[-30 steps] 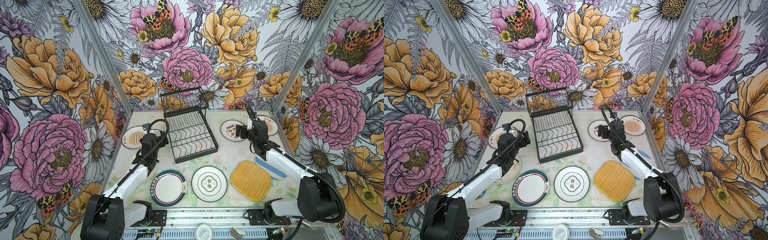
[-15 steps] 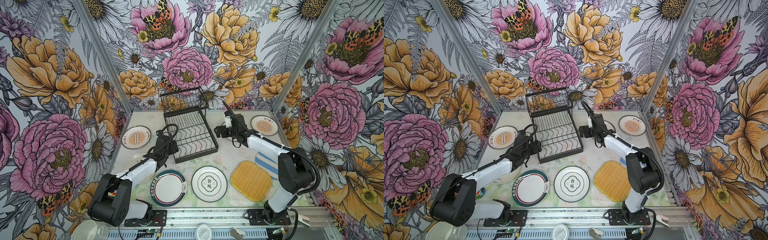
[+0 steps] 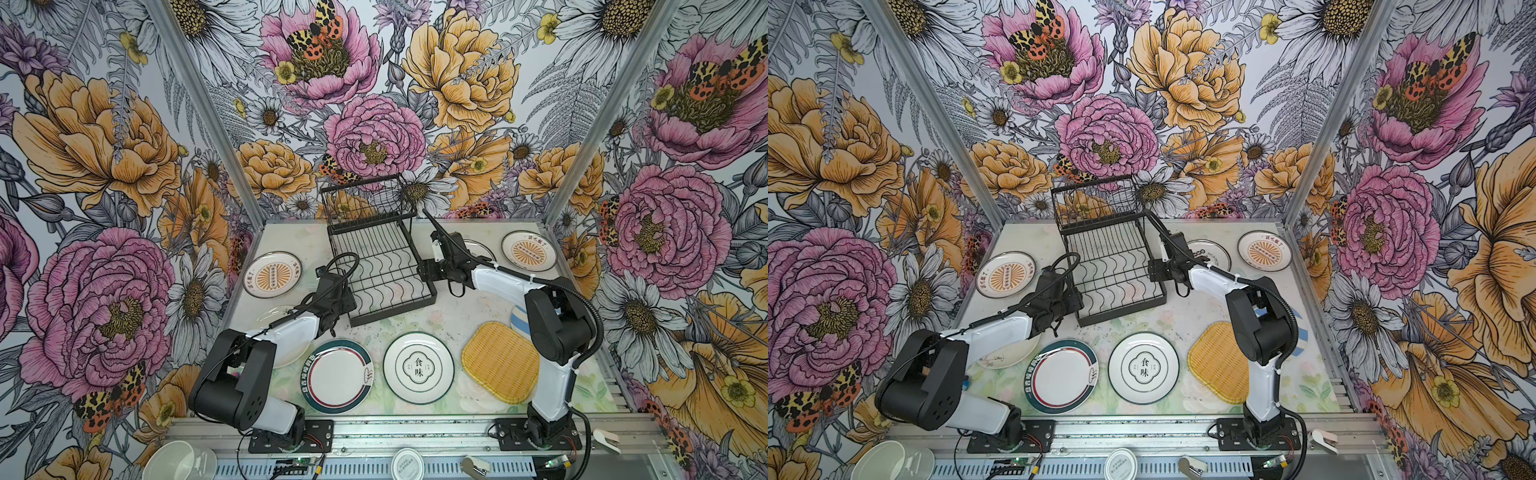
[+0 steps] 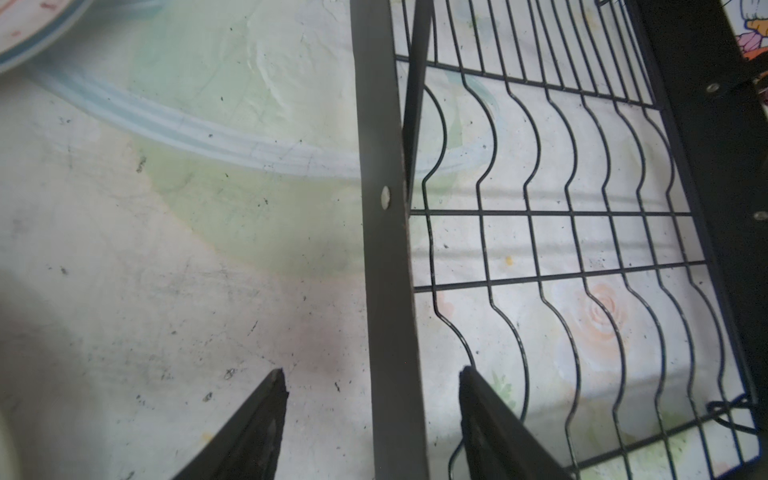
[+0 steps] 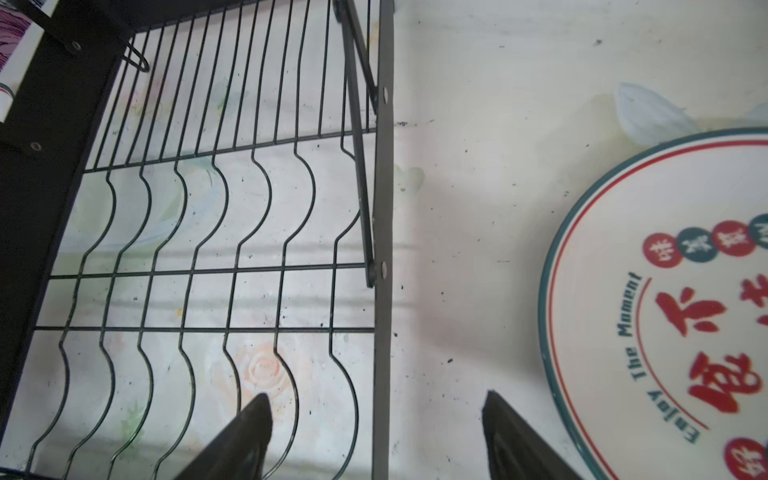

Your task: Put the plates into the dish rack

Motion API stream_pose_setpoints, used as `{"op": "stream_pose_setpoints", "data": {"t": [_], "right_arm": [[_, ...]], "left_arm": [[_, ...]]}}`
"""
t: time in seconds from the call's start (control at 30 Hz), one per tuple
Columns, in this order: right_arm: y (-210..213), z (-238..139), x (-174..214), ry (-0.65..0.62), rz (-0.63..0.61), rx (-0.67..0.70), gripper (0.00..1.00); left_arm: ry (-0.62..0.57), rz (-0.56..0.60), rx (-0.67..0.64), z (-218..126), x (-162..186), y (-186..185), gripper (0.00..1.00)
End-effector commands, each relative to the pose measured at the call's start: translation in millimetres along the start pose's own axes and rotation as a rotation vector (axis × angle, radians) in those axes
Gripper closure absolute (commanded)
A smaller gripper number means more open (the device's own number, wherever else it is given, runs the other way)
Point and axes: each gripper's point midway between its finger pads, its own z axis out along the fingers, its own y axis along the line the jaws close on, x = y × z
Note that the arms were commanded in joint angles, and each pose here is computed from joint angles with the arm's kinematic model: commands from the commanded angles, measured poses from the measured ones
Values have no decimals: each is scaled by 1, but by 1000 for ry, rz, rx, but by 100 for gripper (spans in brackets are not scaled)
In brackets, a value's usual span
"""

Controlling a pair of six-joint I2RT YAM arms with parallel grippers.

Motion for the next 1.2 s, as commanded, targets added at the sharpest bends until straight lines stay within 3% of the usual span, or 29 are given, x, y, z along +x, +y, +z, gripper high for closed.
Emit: {"op": "stream_pose_setpoints", "data": {"t": [0.0,0.27,0.5,0.87,1.17], "right_arm": [[3,5,-14,-25,2,18,25],[-1,22,-4,15,-9,49,43],[-3,25,4,35,-13,73,68],[-3,20,17,49,-8,99,98],[0,8,33,59,14,122,100]], "left_arm": [[-12,-18,37,-1,-10,-12,37],[4,-18,50,2,-7,-14,48],[14,-11,45,4,-3,-12,52],[38,-2,7,7,2,-2,62],[47,-14,-59,4,5,17,71]]}}
